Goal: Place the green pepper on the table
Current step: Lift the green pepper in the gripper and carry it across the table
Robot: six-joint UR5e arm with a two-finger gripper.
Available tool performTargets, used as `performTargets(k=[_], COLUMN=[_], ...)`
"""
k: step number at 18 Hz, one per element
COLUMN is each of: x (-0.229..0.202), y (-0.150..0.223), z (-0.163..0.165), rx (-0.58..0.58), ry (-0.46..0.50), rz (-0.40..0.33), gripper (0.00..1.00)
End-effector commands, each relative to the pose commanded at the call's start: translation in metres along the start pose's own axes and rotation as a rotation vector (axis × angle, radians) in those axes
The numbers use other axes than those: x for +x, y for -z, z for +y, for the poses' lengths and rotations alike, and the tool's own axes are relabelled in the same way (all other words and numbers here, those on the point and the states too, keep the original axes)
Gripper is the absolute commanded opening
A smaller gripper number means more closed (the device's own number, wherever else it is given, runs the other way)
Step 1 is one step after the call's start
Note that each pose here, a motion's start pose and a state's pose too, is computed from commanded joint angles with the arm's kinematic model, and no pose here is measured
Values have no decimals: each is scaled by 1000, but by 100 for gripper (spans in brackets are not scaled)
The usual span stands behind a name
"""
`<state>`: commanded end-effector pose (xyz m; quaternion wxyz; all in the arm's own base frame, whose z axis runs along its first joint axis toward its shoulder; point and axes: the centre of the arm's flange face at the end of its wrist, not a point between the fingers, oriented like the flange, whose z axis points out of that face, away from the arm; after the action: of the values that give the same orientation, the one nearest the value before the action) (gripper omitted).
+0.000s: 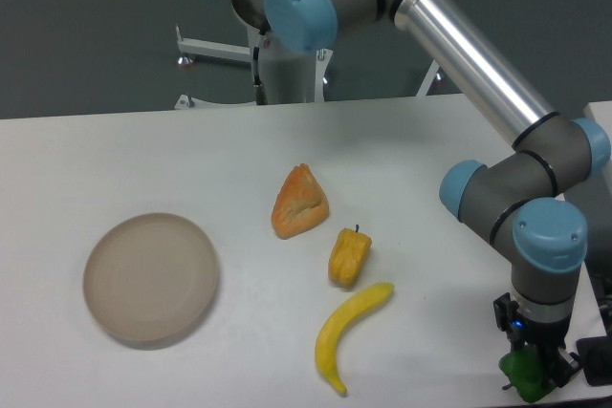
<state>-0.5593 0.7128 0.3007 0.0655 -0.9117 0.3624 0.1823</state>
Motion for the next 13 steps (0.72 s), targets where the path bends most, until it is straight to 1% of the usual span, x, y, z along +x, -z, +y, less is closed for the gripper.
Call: performTargets(k=[4, 7, 13], x=[4, 11, 38], y=[0, 9, 37], z=[-3, -7, -9], rx=[6, 6, 10], ry=[-3, 0, 1], rz=[12, 61, 123], gripper=[39, 39, 39])
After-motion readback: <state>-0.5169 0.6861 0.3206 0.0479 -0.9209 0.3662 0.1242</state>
